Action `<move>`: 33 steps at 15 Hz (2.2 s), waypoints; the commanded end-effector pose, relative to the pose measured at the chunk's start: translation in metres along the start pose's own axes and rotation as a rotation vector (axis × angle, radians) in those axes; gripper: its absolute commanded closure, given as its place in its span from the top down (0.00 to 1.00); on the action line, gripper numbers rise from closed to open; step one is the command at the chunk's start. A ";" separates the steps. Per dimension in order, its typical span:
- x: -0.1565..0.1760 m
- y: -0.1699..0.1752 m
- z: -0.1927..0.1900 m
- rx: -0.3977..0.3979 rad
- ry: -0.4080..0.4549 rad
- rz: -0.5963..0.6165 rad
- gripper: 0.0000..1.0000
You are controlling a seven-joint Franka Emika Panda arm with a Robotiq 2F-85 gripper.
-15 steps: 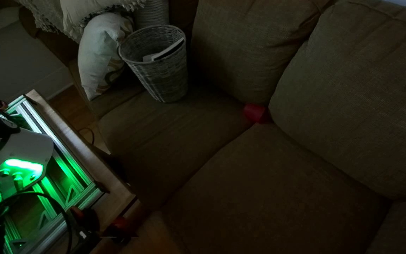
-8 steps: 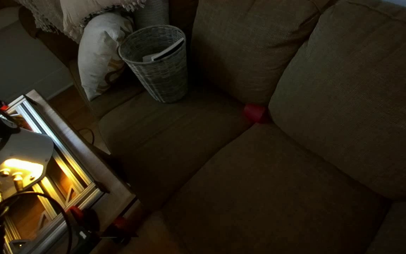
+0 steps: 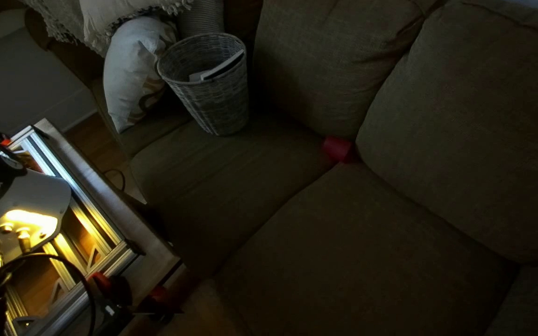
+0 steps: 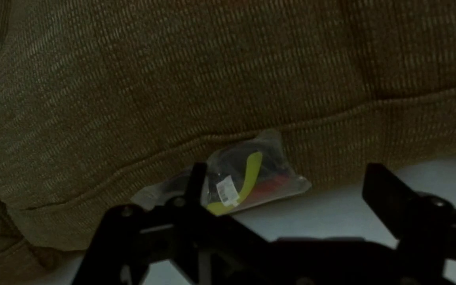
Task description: Pick up the sun glasses in a plastic and put them in the basket
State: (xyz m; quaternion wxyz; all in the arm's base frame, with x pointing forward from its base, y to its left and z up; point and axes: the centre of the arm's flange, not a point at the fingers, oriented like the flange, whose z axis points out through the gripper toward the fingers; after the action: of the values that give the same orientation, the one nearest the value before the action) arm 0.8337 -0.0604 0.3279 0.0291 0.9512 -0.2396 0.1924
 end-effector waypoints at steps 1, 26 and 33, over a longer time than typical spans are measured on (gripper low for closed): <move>0.000 0.000 0.002 0.000 0.001 0.000 1.00; 0.010 -0.048 0.071 -0.133 0.209 -0.046 0.63; 0.017 -0.060 0.077 -0.171 0.224 -0.122 1.00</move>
State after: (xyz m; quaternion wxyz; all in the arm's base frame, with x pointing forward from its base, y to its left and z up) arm 0.8470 -0.0194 0.2793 0.1287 0.9328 -0.1924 0.2763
